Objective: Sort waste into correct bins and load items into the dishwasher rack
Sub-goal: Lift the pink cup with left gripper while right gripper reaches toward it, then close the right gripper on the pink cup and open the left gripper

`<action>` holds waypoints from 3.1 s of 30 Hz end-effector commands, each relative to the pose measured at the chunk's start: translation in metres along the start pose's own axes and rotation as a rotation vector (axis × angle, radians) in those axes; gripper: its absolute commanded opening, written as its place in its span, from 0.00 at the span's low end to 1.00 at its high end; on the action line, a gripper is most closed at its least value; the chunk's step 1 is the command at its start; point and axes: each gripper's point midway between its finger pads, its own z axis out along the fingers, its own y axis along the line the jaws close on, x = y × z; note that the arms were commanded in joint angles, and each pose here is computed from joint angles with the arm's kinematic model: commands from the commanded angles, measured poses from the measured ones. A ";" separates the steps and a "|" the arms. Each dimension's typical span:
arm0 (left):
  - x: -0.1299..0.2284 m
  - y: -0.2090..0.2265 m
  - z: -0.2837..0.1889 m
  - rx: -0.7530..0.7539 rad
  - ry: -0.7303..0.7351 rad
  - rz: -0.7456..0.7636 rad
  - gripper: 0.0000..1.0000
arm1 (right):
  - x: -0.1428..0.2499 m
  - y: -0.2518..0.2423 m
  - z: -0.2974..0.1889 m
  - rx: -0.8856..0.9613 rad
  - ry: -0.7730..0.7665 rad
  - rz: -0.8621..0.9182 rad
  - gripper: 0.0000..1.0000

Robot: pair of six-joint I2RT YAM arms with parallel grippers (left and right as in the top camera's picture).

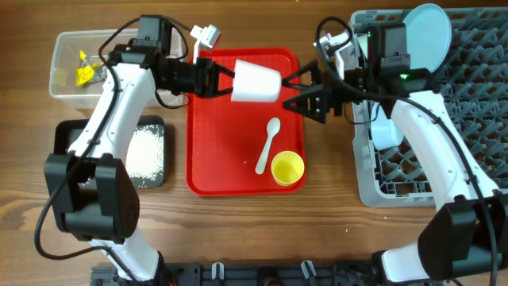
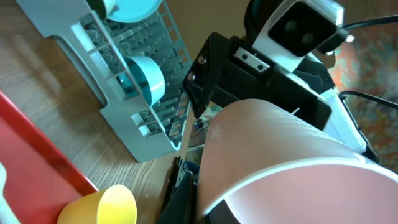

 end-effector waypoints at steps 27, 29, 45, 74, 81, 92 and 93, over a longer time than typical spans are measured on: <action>-0.004 -0.025 0.021 0.096 0.031 0.164 0.04 | -0.005 -0.017 0.032 0.105 0.037 0.104 0.83; -0.006 -0.029 0.021 0.117 0.028 0.176 0.04 | -0.002 -0.020 0.035 0.123 0.046 0.109 0.83; -0.007 -0.026 0.021 0.102 0.029 0.159 0.04 | -0.007 -0.024 0.039 0.128 0.034 0.071 0.73; -0.005 -0.017 0.022 0.049 0.032 0.132 0.04 | -0.026 -0.033 0.026 0.164 -0.023 0.018 0.75; -0.005 -0.017 0.022 0.048 0.032 0.130 0.04 | -0.029 -0.030 0.026 0.145 -0.031 0.008 0.61; -0.005 -0.017 0.022 0.048 0.032 0.129 0.42 | -0.031 -0.033 0.020 0.158 -0.040 0.012 0.50; -0.005 -0.017 0.022 0.048 0.032 0.129 0.45 | -0.032 -0.036 0.015 0.168 -0.049 0.023 0.50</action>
